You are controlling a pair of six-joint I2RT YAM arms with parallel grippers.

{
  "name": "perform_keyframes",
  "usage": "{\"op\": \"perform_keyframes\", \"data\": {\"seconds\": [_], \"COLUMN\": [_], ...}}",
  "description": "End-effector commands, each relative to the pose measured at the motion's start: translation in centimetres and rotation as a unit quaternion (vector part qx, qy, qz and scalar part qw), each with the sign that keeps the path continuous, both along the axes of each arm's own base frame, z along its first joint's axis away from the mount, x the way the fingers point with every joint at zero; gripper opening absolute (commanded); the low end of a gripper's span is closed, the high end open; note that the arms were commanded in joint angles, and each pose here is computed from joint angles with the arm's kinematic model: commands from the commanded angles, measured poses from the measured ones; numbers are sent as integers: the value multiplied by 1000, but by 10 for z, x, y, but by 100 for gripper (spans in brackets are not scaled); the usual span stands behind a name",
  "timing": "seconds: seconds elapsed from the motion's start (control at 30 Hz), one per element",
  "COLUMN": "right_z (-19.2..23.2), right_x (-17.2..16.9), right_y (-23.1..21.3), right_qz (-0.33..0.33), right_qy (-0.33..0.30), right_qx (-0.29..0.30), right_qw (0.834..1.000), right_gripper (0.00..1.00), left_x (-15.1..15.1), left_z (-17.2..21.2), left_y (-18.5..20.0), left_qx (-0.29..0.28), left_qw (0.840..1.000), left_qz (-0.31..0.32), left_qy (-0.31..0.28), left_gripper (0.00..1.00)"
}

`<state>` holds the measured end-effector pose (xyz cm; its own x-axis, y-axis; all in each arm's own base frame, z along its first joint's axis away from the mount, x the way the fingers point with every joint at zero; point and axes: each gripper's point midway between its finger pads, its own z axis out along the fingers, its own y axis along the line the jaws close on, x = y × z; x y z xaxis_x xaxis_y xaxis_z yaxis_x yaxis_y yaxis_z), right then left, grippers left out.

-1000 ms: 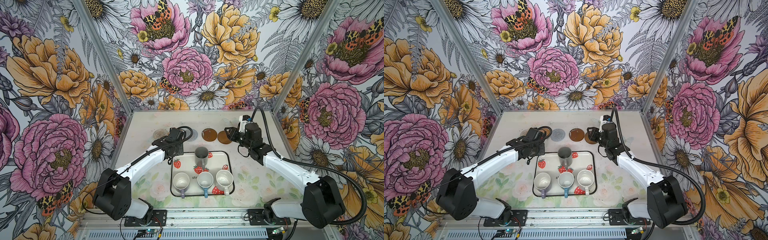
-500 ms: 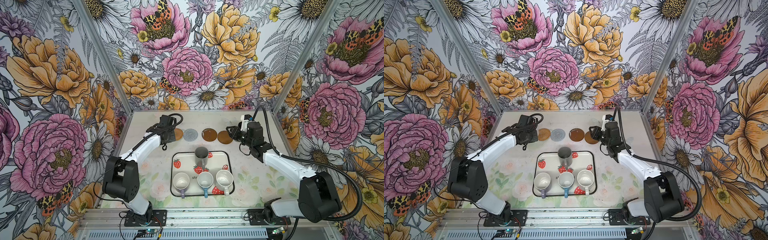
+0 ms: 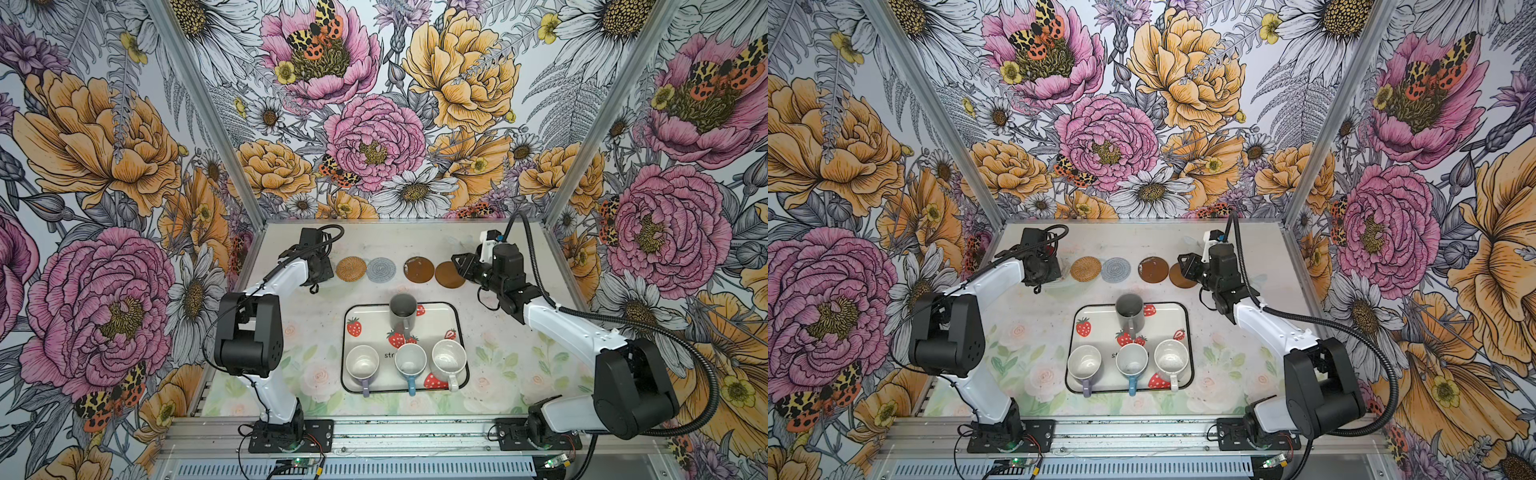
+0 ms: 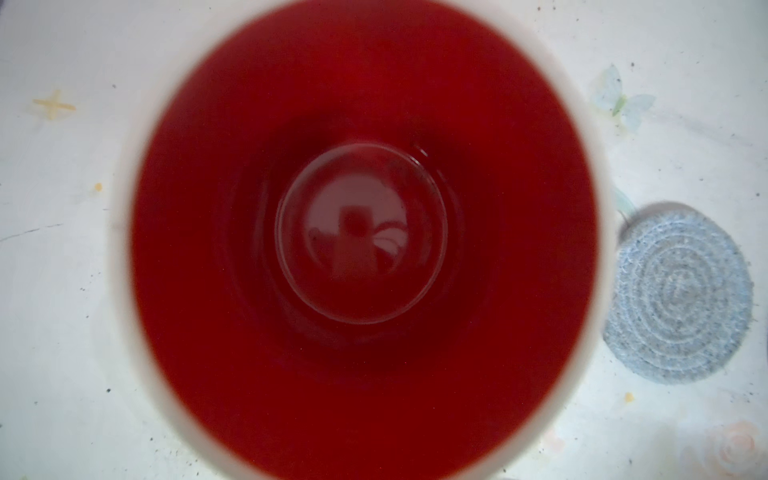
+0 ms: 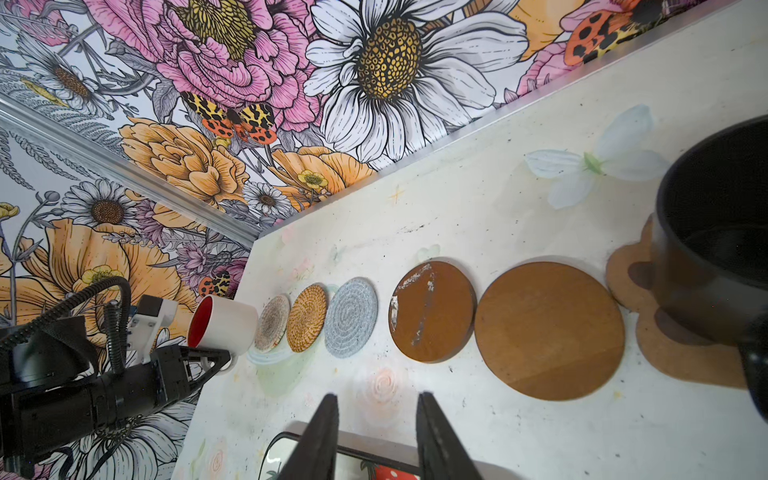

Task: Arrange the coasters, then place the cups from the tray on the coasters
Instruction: 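Carry the red-lined mug with the left gripper toward the multicolour woven coaster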

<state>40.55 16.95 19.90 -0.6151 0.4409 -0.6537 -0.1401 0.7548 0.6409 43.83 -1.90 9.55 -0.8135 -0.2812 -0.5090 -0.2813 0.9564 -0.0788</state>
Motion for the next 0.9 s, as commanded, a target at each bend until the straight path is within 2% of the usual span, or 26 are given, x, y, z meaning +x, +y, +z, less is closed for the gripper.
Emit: {"op": "perform_keyframes", "data": {"seconds": [0.0,0.3,0.37,0.87], "right_z": [11,4,3,-2], "right_x": [9,15,16,20], "right_y": [2,6,7,13], "right_qz": [-1,5,7,16], "right_qy": [-12,-3,-1,6], "right_qx": [11,12,13,19], "right_qw": [1000,1000,1000,1000], "right_gripper": [34,33,33,32], "left_x": [35,45,47,51], "left_z": [28,23,7,2], "left_y": [-3,5,6,4], "left_qx": [-22,-31,-34,-42], "left_qw": [997,996,997,997], "left_qz": [-18,-13,-13,-20], "left_qy": [-72,-78,-63,-60], "left_gripper": [0,0,0,0]}}
